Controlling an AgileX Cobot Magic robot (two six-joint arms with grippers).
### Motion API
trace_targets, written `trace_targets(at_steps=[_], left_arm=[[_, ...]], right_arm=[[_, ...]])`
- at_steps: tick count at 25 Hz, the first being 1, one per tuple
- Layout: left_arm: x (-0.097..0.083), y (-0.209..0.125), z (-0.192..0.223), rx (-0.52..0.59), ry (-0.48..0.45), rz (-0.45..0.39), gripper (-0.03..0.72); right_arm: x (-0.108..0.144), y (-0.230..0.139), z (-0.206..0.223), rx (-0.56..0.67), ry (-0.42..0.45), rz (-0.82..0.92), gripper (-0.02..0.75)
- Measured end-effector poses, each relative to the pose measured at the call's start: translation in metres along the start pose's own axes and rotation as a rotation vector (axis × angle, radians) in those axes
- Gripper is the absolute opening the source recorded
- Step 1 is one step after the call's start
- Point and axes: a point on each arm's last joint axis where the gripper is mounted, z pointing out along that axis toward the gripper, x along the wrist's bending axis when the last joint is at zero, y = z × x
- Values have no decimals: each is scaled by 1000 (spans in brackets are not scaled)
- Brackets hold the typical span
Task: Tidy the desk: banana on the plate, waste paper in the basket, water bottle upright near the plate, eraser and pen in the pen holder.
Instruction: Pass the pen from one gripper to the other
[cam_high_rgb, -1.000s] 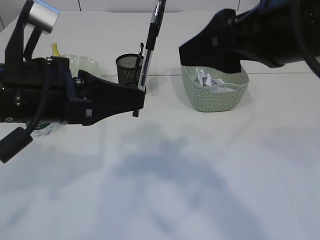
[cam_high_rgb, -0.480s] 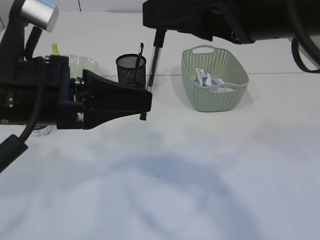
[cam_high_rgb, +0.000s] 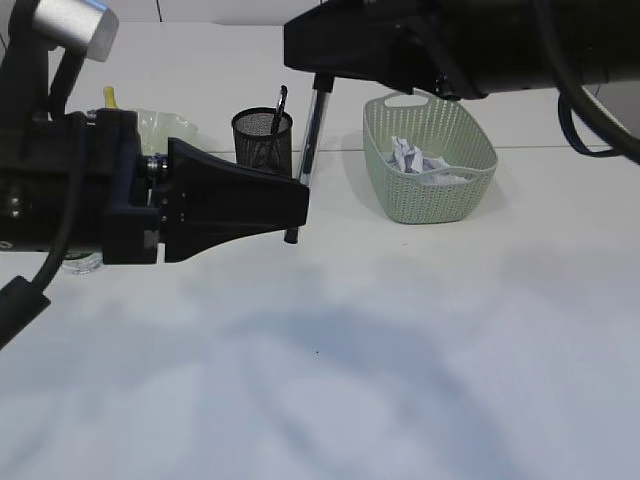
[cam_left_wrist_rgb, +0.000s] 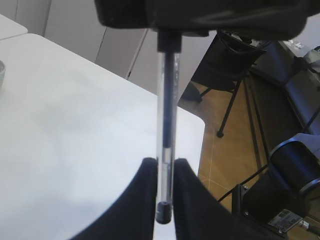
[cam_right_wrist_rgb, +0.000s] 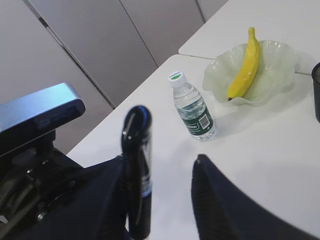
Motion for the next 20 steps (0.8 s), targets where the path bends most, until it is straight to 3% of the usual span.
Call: trace_targets(at_steps=[5, 7, 20], left_arm=[[0, 0, 0, 0, 2, 0, 36], [1, 0, 0, 1, 6, 2, 36], [2, 0, 0, 3, 23, 6, 50]], right_arm=[[1, 0, 0, 3, 8, 4, 112], [2, 0, 0, 3, 17, 13, 65], [2, 0, 0, 2, 18, 9, 54]])
